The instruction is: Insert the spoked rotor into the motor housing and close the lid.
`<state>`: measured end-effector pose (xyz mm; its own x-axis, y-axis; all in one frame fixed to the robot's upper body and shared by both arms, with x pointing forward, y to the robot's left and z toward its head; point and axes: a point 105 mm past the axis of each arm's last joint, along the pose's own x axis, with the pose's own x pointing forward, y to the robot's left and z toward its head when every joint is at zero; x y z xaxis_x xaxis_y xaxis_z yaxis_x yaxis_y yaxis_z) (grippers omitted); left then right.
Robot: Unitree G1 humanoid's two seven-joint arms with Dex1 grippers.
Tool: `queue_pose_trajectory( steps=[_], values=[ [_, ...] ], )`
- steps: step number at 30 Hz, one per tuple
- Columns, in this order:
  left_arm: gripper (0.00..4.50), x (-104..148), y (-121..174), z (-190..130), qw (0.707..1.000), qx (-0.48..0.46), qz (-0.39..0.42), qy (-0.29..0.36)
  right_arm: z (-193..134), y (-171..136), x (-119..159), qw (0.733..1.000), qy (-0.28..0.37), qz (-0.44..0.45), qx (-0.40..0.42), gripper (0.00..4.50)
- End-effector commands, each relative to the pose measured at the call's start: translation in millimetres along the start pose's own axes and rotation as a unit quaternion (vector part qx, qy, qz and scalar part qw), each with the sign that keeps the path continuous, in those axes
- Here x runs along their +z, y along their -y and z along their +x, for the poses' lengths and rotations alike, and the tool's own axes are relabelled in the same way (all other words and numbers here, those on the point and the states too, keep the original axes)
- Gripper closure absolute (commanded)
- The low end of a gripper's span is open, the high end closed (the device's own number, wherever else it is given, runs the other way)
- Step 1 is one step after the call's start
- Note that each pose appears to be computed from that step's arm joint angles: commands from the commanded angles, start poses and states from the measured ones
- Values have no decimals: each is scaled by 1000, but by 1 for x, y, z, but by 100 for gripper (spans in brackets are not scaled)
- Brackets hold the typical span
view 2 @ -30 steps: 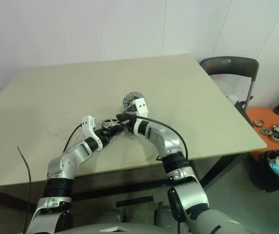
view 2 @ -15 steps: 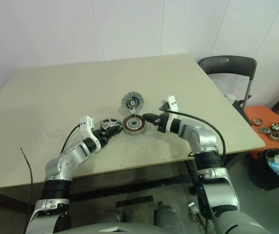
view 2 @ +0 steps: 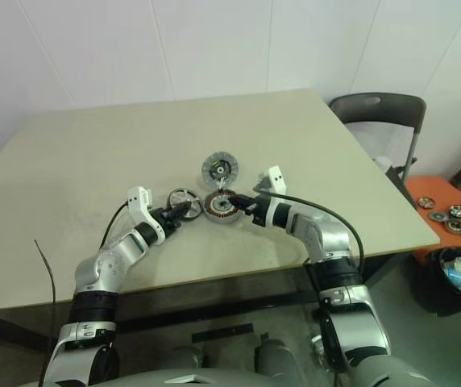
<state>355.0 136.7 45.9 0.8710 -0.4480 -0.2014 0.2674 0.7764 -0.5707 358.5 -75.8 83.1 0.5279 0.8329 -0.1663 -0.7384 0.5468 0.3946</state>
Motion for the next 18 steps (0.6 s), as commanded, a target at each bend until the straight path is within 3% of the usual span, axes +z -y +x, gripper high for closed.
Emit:
queue_pose_trajectory(
  steps=[1, 8, 18],
  values=[
    [309, 15, 0, -2, 1000, 3, 1, 25, 2, -5, 15, 1000, 19, -21, 7, 450],
    [314, 26, 7, -7, 998, -28, -30, 53, 5, -8, 14, 1000, 16, -22, 12, 450],
    [314, 42, 34, -43, 987, -137, -57, 62, 2, 2, 26, 999, 29, -30, -4, 450]
  ],
)
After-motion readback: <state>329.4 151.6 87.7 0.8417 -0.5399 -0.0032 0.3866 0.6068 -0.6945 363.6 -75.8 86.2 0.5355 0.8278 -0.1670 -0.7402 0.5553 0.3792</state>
